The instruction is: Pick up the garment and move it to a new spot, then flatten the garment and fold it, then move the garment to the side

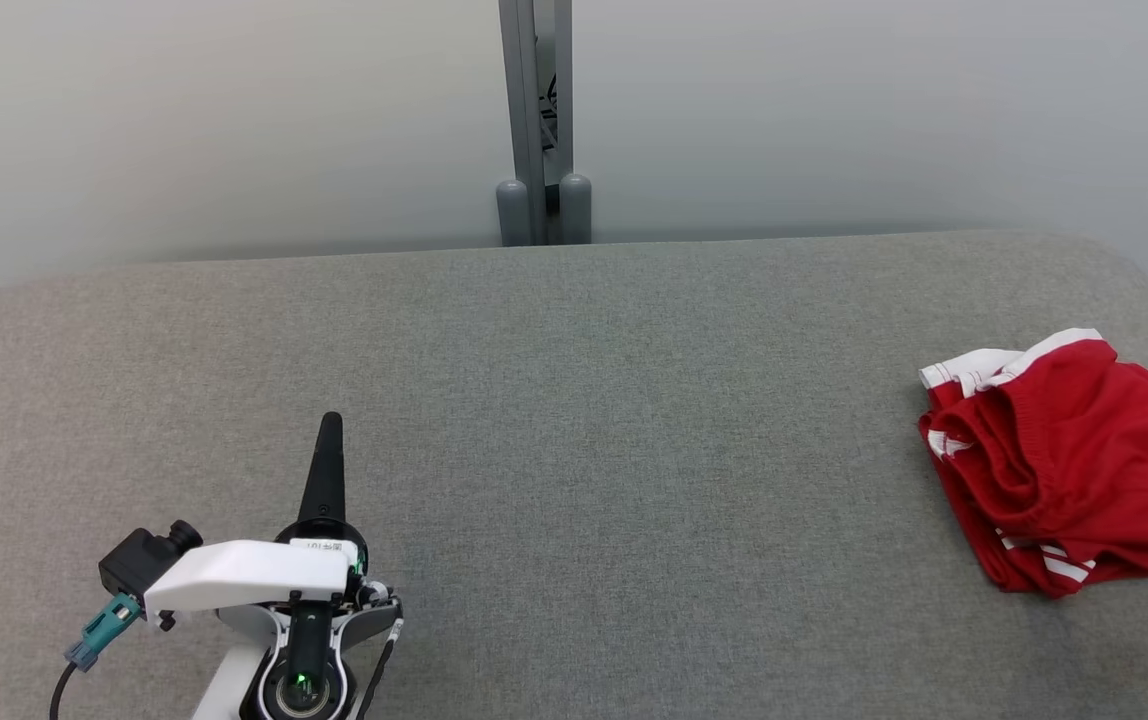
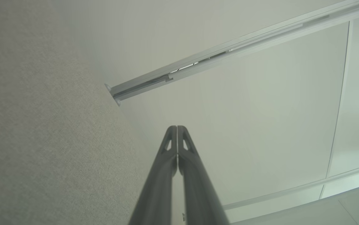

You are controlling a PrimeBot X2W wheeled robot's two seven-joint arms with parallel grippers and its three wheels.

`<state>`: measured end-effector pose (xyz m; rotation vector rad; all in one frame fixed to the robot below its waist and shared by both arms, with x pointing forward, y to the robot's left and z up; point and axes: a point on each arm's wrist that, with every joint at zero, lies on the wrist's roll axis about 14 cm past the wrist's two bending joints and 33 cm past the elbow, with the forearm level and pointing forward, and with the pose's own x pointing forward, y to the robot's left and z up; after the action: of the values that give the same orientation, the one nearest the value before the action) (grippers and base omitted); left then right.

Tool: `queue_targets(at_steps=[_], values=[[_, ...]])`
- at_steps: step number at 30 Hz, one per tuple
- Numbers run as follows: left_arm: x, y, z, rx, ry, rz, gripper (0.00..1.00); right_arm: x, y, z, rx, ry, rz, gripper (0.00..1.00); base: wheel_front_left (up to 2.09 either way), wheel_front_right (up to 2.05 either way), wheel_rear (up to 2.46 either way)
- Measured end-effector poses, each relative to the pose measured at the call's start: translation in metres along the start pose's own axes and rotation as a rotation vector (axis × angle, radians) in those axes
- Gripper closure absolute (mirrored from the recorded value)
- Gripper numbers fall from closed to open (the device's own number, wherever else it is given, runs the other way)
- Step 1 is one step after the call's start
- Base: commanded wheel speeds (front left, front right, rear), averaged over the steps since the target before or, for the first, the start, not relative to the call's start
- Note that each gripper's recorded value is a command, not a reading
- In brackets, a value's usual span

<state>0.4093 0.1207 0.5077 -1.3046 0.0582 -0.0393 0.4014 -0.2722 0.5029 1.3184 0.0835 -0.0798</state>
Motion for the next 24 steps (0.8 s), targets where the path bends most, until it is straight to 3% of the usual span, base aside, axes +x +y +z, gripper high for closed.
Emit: queue_targets(at_steps=[24], values=[[0.0073,-0.0016,0.0003,-0.19,-0.03,0.007,1.0,0.0092,0.0083,0.0102,0.185,0.0,0.056,1.0,0.0,0.0,0.0]])
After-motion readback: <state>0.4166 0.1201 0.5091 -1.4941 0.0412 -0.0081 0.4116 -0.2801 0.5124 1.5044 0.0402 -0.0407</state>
